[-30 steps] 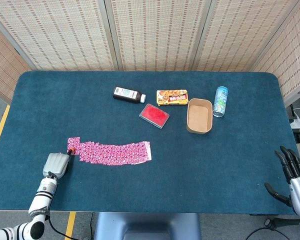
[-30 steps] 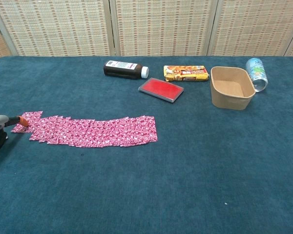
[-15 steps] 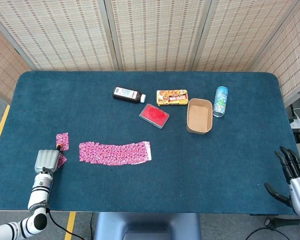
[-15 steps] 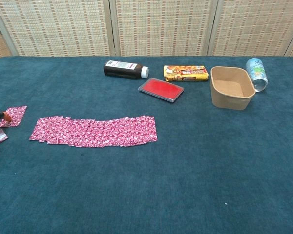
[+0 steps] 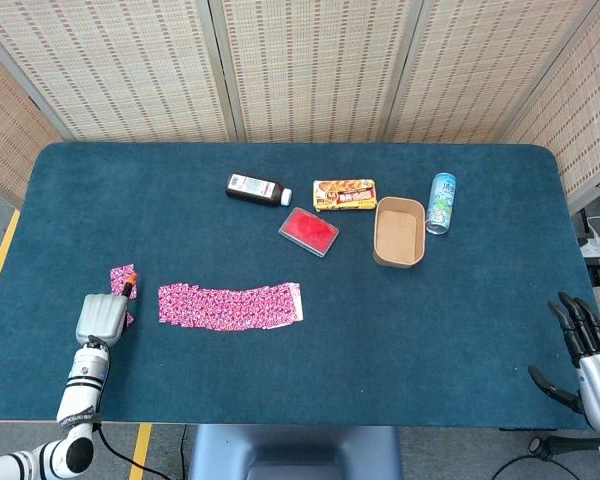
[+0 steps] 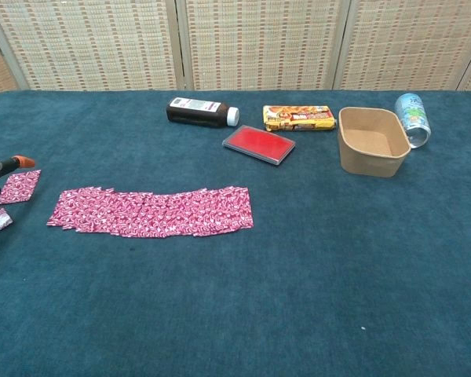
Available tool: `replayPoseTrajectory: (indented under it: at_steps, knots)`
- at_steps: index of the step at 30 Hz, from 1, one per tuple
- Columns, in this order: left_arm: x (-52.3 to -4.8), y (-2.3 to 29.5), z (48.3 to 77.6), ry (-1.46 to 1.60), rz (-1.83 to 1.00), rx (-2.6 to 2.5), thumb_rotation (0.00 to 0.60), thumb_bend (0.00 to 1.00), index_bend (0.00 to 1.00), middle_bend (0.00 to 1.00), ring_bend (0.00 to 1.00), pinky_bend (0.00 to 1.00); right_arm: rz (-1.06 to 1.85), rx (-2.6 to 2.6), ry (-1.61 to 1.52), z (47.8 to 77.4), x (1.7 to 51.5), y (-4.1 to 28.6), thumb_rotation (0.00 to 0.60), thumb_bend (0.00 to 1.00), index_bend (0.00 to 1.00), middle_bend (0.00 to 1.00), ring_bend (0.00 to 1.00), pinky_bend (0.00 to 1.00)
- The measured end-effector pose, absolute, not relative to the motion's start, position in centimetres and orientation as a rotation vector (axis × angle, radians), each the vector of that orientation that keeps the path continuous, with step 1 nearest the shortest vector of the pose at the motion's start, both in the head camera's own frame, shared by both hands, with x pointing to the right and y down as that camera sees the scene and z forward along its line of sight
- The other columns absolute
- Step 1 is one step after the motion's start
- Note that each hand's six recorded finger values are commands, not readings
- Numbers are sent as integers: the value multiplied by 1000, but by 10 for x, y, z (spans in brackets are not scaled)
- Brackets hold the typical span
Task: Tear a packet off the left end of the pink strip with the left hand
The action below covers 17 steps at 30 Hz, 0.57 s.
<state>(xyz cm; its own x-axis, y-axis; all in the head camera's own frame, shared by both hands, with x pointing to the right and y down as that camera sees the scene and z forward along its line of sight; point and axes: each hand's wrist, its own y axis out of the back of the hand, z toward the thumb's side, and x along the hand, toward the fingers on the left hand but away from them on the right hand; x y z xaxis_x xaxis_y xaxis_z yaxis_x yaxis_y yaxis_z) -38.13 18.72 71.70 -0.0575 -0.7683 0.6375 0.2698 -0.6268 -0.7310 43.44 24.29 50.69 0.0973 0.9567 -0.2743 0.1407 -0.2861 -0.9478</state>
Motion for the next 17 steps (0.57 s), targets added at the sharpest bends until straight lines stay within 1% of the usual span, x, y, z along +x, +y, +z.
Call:
replayPoseTrajectory:
  at_steps: [4,6,7,8,9,10,11,12,13,15,17]
  knots:
    - [-370,189,701,611,-1684,-1534,600,838,62,770,761,688,1287,-1575,-1109,508,434,243,600,127,0,0,0,283]
    - [-368,193,693,632,-1643,-1573,600,828,98,768,761,688,1286,-1578,-1107,507,435,243,600,127,0,0,0,283]
    - [-368,196,689,639,-1625,-1588,600,785,131,761,760,688,1286,-1579,-1108,507,435,243,600,127,0,0,0,283]
    - [-369,199,684,647,-1607,-1603,600,700,162,733,749,682,1285,-1578,-1112,506,435,243,600,127,0,0,0,283]
    - [-371,203,678,658,-1582,-1620,600,604,178,675,716,666,1284,-1576,-1116,506,436,242,600,127,0,0,0,283]
    - [-374,206,672,669,-1563,-1628,600,552,183,619,678,649,1284,-1572,-1120,505,436,242,600,127,0,0,0,283]
    - [-378,209,666,682,-1545,-1633,600,493,184,520,599,617,1284,-1565,-1127,505,437,241,600,127,0,0,0,283]
    - [-384,214,657,699,-1524,-1630,600,460,175,421,512,580,1285,-1559,-1133,505,437,240,600,127,0,0,0,283]
    - [-389,218,650,713,-1513,-1622,600,449,165,365,458,553,1287,-1551,-1138,505,437,239,600,127,0,0,0,283]
    - [-405,228,633,758,-1503,-1593,600,435,134,250,341,466,1293,-1539,-1140,507,437,239,600,127,0,0,0,283]
    - [-420,238,619,810,-1508,-1567,600,425,113,198,279,401,1302,-1536,-1130,509,436,239,600,127,0,0,0,283]
